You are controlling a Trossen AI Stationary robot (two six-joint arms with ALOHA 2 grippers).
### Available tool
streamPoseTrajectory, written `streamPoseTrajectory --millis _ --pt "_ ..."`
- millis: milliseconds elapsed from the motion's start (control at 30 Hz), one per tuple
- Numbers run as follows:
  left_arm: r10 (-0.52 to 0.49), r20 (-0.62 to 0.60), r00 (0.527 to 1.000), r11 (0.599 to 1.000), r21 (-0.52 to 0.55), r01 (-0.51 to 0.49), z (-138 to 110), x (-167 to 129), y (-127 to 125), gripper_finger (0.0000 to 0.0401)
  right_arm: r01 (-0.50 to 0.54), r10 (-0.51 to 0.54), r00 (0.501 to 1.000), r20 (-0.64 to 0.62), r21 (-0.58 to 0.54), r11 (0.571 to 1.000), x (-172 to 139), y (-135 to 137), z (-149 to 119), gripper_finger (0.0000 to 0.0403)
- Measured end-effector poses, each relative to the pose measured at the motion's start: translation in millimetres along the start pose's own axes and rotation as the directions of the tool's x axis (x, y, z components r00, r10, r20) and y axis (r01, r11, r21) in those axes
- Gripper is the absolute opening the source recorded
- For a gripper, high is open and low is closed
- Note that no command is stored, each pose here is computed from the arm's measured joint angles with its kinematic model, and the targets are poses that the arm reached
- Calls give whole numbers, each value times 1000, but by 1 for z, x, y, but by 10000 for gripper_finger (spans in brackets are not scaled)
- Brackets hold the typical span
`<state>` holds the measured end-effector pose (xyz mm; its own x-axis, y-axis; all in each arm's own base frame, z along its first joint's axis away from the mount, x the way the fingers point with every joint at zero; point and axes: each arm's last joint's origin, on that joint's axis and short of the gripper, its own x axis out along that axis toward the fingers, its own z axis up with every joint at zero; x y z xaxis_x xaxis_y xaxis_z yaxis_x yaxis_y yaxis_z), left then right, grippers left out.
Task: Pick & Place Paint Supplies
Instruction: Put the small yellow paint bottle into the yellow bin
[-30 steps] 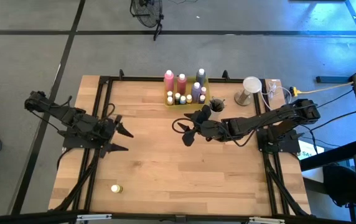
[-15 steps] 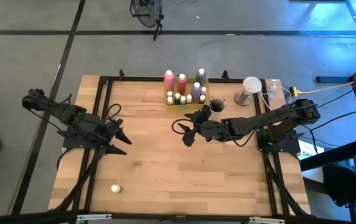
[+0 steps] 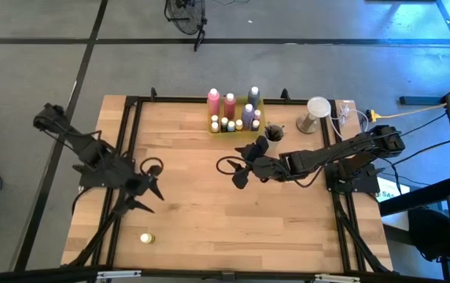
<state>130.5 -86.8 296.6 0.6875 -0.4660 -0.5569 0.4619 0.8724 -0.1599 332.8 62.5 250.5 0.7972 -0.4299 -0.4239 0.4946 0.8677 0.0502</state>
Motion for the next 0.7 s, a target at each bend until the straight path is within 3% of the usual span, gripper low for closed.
streamPoseTrajectory --millis 167,333,500,700 --pt "13 -72 997 1000 -7 -14 0 9 -5 217 2 -2 1000 0 1 1000 0 0 0 250" --pt "-50 -81 995 997 -61 45 0 10 -9 217 3 -3 1000 1 -7 1000 1 -1 0 250" --pt "-136 -94 986 991 -12 135 -1 9 -12 217 4 -4 1000 2 -8 1000 1 -1 0 250" --pt "-108 -88 990 994 11 110 0 9 -11 232 5 -5 1000 2 -10 1000 1 -1 0 250"
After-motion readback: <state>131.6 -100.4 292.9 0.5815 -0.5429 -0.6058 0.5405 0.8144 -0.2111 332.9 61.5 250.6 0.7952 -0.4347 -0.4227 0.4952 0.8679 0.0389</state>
